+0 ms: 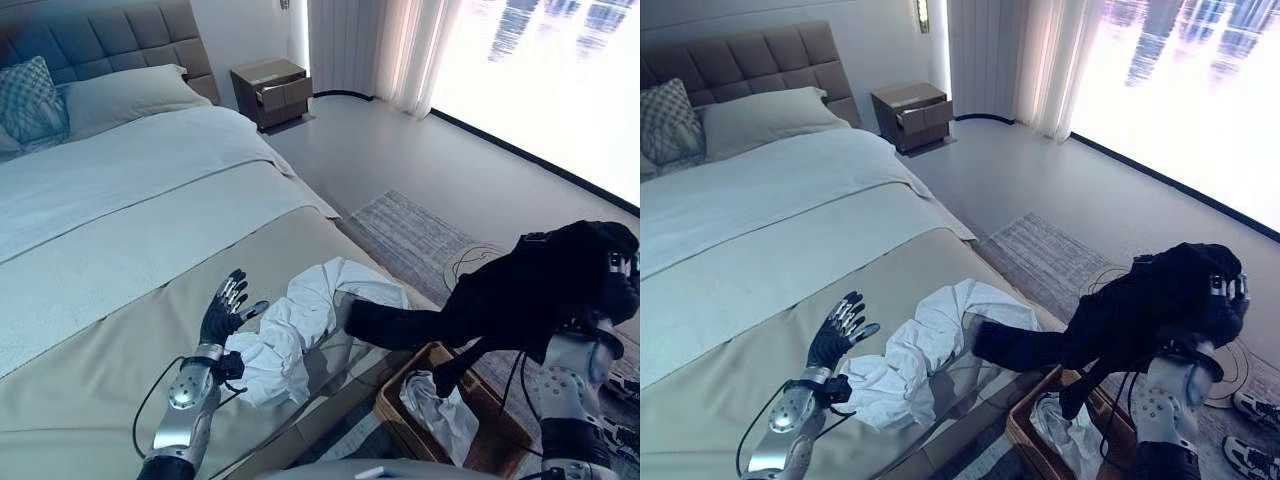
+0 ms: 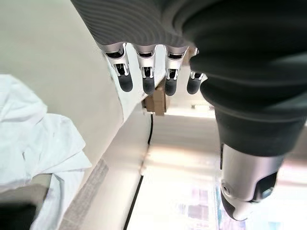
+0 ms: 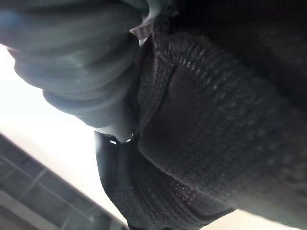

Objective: Pick up clothes into the bucket

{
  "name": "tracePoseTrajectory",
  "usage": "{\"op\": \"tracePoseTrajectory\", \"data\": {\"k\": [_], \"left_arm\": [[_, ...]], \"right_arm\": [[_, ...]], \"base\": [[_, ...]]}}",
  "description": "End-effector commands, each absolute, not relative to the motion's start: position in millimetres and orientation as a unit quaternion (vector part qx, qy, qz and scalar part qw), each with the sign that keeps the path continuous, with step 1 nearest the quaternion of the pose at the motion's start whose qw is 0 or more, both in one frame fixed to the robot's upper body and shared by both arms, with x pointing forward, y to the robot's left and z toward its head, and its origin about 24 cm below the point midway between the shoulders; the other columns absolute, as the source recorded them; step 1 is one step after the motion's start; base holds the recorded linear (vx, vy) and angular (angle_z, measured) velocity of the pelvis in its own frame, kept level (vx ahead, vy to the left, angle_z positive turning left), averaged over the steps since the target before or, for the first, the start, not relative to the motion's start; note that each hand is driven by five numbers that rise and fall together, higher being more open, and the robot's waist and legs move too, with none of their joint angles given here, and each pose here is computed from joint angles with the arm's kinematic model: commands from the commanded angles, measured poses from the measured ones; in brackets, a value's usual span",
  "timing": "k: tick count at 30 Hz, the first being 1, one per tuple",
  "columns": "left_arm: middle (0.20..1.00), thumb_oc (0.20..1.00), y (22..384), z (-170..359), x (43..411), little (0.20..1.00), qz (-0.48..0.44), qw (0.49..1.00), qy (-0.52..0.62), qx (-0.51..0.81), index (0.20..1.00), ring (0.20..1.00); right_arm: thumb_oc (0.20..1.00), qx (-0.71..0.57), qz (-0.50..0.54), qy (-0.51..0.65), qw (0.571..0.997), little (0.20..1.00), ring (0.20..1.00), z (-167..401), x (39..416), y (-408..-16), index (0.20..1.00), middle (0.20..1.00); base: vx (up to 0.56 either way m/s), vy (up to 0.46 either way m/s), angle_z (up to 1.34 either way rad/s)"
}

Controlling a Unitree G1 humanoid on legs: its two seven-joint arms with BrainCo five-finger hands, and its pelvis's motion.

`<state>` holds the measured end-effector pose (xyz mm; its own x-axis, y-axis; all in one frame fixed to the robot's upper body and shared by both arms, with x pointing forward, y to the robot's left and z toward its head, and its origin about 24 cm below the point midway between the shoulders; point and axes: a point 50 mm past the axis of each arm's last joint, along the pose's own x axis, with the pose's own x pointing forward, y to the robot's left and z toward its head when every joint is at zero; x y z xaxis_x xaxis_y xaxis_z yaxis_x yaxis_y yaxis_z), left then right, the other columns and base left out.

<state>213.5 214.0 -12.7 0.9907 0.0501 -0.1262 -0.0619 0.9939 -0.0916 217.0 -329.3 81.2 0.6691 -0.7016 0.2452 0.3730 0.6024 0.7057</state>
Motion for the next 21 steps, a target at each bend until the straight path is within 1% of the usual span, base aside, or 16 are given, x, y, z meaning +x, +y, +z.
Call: {"op": "tracePoseTrajectory", "data": {"k": [1, 4, 8, 10, 12, 13, 15, 19, 21], "left_arm": [[1.0, 1.0, 233, 21, 225, 1.0, 0.054, 0.997, -0.031, -0.046, 1.0, 1.0], [1.0, 1.0, 240, 22, 224, 1.0, 0.076, 0.996, -0.034, -0.041, 1.0, 1.0], [1.0, 1.0, 245, 20, 225, 1.0, 0.103, 0.993, -0.036, -0.042, 1.0, 1.0], [1.0, 1.0, 248, 20, 226, 1.0, 0.124, 0.99, -0.04, -0.046, 1.0, 1.0], [1.0, 1.0, 249, 22, 226, 1.0, 0.128, 0.99, -0.043, -0.047, 1.0, 1.0], [1.0, 1.0, 249, 24, 227, 1.0, 0.131, 0.989, -0.049, -0.047, 1.0, 1.0], [1.0, 1.0, 250, 26, 227, 1.0, 0.133, 0.989, -0.055, -0.046, 1.0, 1.0], [1.0, 1.0, 251, 30, 227, 1.0, 0.132, 0.988, -0.066, -0.044, 1.0, 1.0], [1.0, 1.0, 252, 34, 225, 1.0, 0.132, 0.987, -0.076, -0.047, 1.0, 1.0]], "right_arm": [[0.2, 0.269, -0.304, -0.431, 0.806, 0.2, 0.2, 153, 207, -353, 0.2, 0.2], [0.2, 0.25, -0.316, -0.442, 0.802, 0.2, 0.2, 160, 200, -364, 0.2, 0.2], [0.2, 0.233, -0.313, -0.445, 0.806, 0.2, 0.2, 165, 198, -368, 0.2, 0.2], [0.2, 0.227, -0.317, -0.459, 0.799, 0.2, 0.2, 171, 194, -372, 0.2, 0.2], [0.2, 0.23, -0.319, -0.465, 0.793, 0.2, 0.2, 173, 193, -373, 0.2, 0.2], [0.2, 0.237, -0.328, -0.474, 0.782, 0.2, 0.2, 173, 191, -377, 0.2, 0.2], [0.2, 0.236, -0.334, -0.475, 0.779, 0.2, 0.2, 173, 189, -380, 0.2, 0.2], [0.2, 0.229, -0.342, -0.464, 0.784, 0.2, 0.2, 169, 188, -383, 0.2, 0.2], [0.2, 0.226, -0.348, -0.436, 0.798, 0.2, 0.2, 157, 188, -381, 0.2, 0.2]], "base": [[0.0, 0.0, 0.0], [0.0, -0.003, -0.01], [0.0, 0.0, 0.0], [0.0, -0.009, -0.04], [0.0, 0.0, 0.0], [0.0, 0.0, 0.0], [0.0, 0.0, 0.0], [0.0, 0.0, 0.0], [0.0, 0.0, 0.0]]}}
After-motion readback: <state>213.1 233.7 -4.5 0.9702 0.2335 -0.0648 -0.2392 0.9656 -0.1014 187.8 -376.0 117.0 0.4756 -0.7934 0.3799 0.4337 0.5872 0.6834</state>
